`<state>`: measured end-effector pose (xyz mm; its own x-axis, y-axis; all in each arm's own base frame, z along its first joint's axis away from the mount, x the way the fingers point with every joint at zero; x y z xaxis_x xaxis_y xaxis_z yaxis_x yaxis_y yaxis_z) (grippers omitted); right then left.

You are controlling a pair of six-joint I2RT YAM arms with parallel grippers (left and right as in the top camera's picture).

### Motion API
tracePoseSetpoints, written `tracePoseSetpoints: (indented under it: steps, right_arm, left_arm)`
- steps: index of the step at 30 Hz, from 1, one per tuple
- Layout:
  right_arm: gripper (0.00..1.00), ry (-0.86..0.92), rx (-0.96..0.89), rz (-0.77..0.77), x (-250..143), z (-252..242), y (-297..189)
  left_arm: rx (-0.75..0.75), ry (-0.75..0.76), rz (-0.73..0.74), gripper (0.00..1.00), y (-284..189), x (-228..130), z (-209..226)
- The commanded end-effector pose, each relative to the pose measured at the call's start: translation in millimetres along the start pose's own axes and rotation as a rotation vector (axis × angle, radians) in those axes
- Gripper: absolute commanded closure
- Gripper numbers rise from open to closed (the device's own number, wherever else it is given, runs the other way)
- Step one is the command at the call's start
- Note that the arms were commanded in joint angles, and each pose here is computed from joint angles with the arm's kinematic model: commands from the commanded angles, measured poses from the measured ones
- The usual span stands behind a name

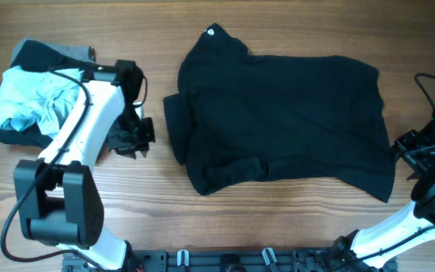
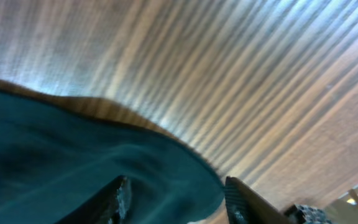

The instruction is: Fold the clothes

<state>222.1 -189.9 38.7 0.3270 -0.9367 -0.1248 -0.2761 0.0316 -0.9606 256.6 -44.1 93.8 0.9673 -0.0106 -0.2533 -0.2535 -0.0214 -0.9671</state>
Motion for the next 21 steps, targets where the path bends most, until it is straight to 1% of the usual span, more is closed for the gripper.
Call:
tracePoseSetpoints:
  steps: [1, 3, 5, 6, 8, 9, 10, 12, 14, 17, 19, 21]
  right_arm:
    - [0.44, -0.048, 0.018, -0.016, 0.8, 2.1, -9.2]
    - [0.43, -0.071, 0.081, 0.006, -4.1, 11.1, -12.8]
    - [0.44, -0.134, 0.192, 0.022, -8.7, 27.3, -20.0]
    - [0.44, -0.177, 0.262, 0.024, -11.5, 37.0, -26.5]
    - [0.46, -0.274, 0.431, 0.027, -21.9, 56.4, -48.0]
    - [0.46, -0.311, 0.502, 0.021, -27.7, 62.6, -60.7]
    - [0.46, -0.342, 0.574, 0.006, -34.1, 66.9, -76.6]
    - [0.45, -0.38, 0.666, -0.037, -43.9, 69.1, -103.2]
    - [0.42, -0.409, 0.714, -0.105, -54.3, 65.7, -128.8]
    - [0.39, -0.455, 0.737, -0.164, -69.0, 63.6, -148.7]
    - [0.38, -0.486, 0.74, -0.171, -78.2, 68.1, -152.8]
    - [0.37, -0.523, 0.729, -0.154, -90.3, 74.9, -151.0]
  left_arm:
    - [-0.063, 0.078, -0.029, 0.77, -6.5, -0.5, -31.7]
    - [-0.058, 0.125, -0.057, 0.76, -5.6, 3.5, -44.9]
    - [-0.064, 0.172, -0.14, 0.77, -6.7, 19.7, -60.1]
    - [-0.066, 0.192, -0.204, 0.79, -8.5, 33.0, -67.3]
    - [-0.06, 0.224, -0.359, 0.92, -13.5, 65.3, -79.5]
    - [-0.064, 0.233, -0.438, 0.96, -16.5, 82.0, -85.1]
    - [-0.078, 0.239, -0.503, 0.96, -16.8, 96.7, -90.4]
    - [-0.096, 0.245, -0.579, 0.96, -12.9, 117.1, -96.4]
    - [-0.1, 0.241, -0.597, 0.96, 2.7, 133.5, -97.8]
    - [-0.082, 0.241, -0.522, 0.96, 37.3, 139.8, -95.8]
    - [-0.06, 0.255, -0.46, 0.96, 62.8, 140.0, -92.4]
    - [0.012, 0.228, -0.418, 0.96, 83.3, 142.8, -76.6]
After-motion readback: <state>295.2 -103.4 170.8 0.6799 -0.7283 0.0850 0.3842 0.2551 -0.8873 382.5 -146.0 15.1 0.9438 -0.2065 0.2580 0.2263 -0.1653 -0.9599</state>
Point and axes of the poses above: each gripper's point midway between its finger pads, its own y axis out along the fingers, its own z axis along the line the jaws close on, x = y × z, the point moved 1 cm from there along -y, back along the fingers, and after that the axes turned 11 degrees about y, right-handed, at the moved point
